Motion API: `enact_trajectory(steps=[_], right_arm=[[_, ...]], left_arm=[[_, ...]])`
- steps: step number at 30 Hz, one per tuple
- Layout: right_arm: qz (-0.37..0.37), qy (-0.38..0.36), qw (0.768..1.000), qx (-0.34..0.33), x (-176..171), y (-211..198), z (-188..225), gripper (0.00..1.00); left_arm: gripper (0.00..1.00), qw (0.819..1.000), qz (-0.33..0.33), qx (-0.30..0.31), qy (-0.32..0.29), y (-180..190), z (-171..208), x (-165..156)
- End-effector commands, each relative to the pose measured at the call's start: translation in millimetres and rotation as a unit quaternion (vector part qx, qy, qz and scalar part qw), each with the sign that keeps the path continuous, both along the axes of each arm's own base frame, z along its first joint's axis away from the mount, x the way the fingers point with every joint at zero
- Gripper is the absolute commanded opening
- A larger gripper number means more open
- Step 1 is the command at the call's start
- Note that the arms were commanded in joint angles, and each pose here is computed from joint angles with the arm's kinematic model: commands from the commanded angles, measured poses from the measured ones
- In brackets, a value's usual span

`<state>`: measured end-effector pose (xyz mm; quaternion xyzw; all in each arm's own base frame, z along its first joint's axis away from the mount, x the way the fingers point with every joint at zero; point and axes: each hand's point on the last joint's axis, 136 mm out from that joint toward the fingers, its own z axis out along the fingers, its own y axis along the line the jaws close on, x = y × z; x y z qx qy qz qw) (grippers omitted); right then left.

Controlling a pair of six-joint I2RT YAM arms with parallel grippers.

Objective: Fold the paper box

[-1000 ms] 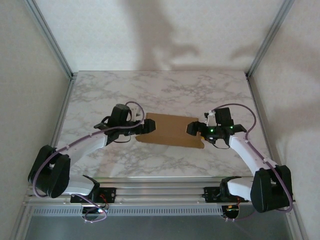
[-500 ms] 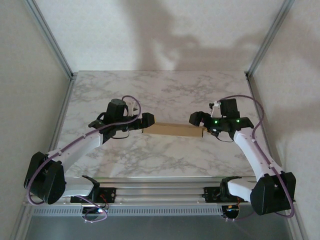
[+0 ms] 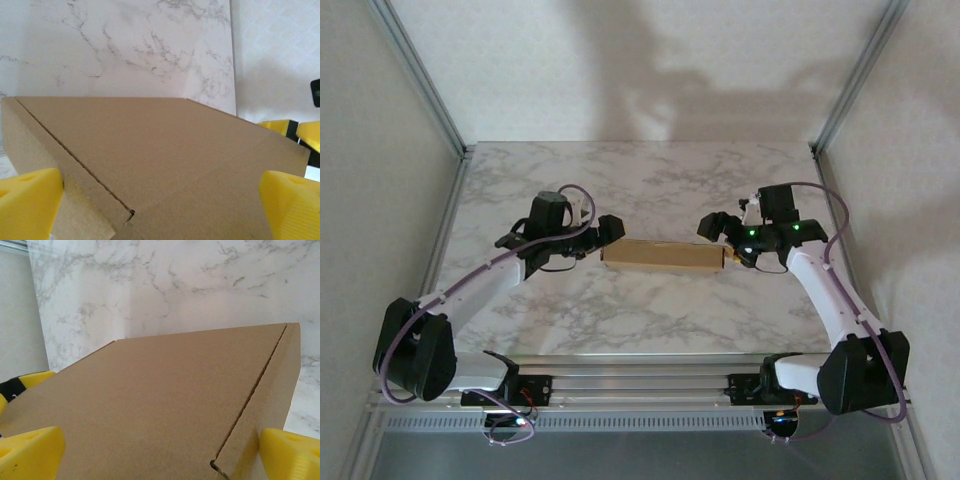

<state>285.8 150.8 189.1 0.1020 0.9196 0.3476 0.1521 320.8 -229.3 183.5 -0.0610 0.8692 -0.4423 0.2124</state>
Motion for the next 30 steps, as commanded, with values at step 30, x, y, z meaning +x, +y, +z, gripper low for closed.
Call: enact_trajectory(steps=[30], right_arm=[[-0.004,-0.052,0.998,-0.02,43,-22,14,0.99]], left_arm=[[0.99,0.996,-0.002,0.032,-0.079,22,39,64]])
